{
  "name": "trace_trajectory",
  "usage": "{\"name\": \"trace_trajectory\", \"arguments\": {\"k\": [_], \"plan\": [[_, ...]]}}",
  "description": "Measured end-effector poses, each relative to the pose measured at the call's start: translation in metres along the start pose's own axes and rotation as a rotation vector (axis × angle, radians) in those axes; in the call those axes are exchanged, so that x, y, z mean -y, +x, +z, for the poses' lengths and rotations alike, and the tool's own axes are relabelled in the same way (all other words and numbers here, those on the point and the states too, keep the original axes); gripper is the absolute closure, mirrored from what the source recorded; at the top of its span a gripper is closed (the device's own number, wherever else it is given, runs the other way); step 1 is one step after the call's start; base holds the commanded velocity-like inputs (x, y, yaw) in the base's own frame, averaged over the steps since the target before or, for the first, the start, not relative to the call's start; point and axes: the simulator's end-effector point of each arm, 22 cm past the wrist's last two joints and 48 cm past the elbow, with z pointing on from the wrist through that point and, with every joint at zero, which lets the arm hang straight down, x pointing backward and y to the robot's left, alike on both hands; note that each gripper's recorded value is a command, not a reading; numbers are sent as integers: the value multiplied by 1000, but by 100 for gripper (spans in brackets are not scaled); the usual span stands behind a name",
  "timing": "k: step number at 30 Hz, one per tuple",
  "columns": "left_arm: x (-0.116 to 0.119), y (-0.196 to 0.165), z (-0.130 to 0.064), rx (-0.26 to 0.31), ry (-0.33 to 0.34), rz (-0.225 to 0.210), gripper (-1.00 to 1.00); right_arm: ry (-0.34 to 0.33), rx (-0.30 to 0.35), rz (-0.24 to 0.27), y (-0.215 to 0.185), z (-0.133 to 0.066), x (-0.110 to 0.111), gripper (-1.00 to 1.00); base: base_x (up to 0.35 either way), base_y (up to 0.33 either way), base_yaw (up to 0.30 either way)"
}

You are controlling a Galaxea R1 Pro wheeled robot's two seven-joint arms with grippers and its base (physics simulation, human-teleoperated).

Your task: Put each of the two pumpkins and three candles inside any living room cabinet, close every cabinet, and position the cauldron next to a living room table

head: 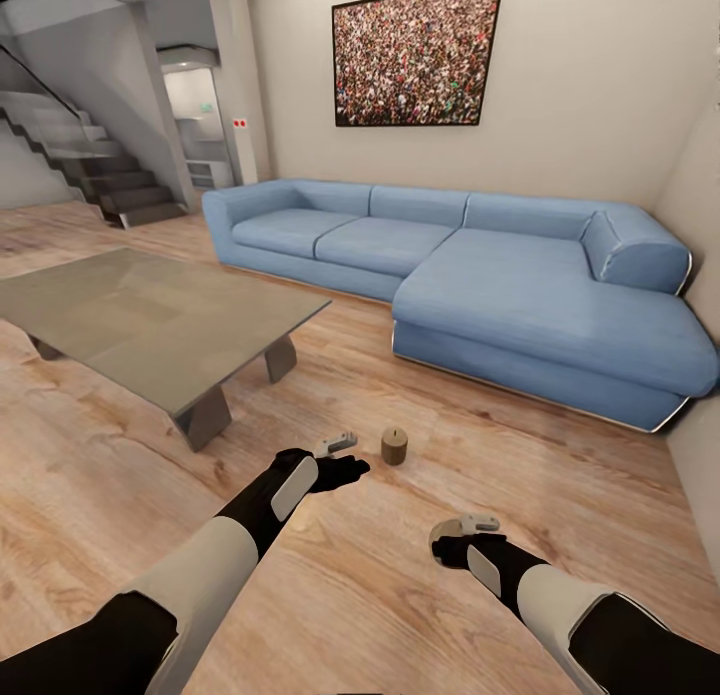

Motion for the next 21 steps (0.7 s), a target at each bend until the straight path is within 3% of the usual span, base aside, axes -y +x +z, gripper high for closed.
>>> {"name": "trace_trajectory", "arguments": {"k": [8,21], "plan": [[3,-4,-5,10,3,4,-100,-1,12,1,-6,-4,-1,100,0,0,-105],[8,-11,-13,26,6,11,-100,-3,29,1,-14,-11,-1,100,0,0,-215]]}}
